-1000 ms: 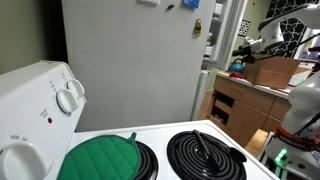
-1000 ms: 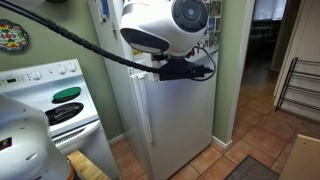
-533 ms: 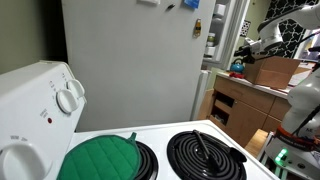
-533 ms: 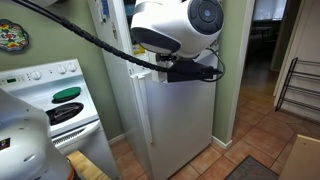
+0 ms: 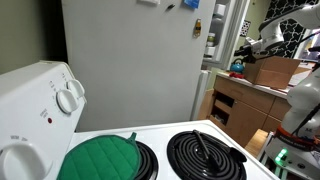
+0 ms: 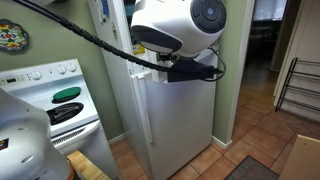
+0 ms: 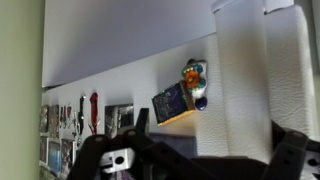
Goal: Open the top fridge door.
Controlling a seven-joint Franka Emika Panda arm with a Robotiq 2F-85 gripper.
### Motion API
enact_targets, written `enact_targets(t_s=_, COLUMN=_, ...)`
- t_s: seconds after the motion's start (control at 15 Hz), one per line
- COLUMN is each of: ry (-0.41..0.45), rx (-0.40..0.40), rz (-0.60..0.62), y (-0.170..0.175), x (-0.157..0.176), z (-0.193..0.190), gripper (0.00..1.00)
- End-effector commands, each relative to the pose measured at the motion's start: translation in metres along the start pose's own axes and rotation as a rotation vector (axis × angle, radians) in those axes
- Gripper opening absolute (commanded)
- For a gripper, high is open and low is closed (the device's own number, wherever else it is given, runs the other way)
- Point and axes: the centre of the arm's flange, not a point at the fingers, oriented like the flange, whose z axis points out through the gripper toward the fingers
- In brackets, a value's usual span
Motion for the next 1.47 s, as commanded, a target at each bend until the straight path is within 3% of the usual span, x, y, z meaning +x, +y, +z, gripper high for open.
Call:
enact_targets(t_s=0.0, ry=-0.015, rx=0.05, rz=-0.048, y=0.01, x=-0.007, z=-0.027, gripper=1.0)
enact_targets(t_s=0.27, ry=-0.028, rx=0.114, rz=-0.073, y=0.008, x=-0.01, z=-0.043, gripper=1.0)
enact_targets(t_s=0.6, ry=-0.016, rx=0.111, rz=-0.071, y=0.018, x=-0.011, z=-0.049, gripper=1.0)
enact_targets(t_s=1.0, ry=-0.094, rx=-0.021, rz=-0.085, y=0.0, x=-0.002, z=-0.097, gripper=1.0)
enact_targets(t_s=1.2, ry=-0.043, rx=-0.086, rz=-0.112, y=-0.012, x=0.007, z=-0.123, gripper=1.0)
enact_targets(t_s=1.27, ry=-0.057, rx=-0.042, rz=-0.097, y=0.002, x=0.002, z=-0.11, gripper=1.0)
enact_targets(t_s=1.4, ry=-0.044, rx=-0.068, rz=-0.113, y=-0.005, x=0.008, z=-0.123, gripper=1.0)
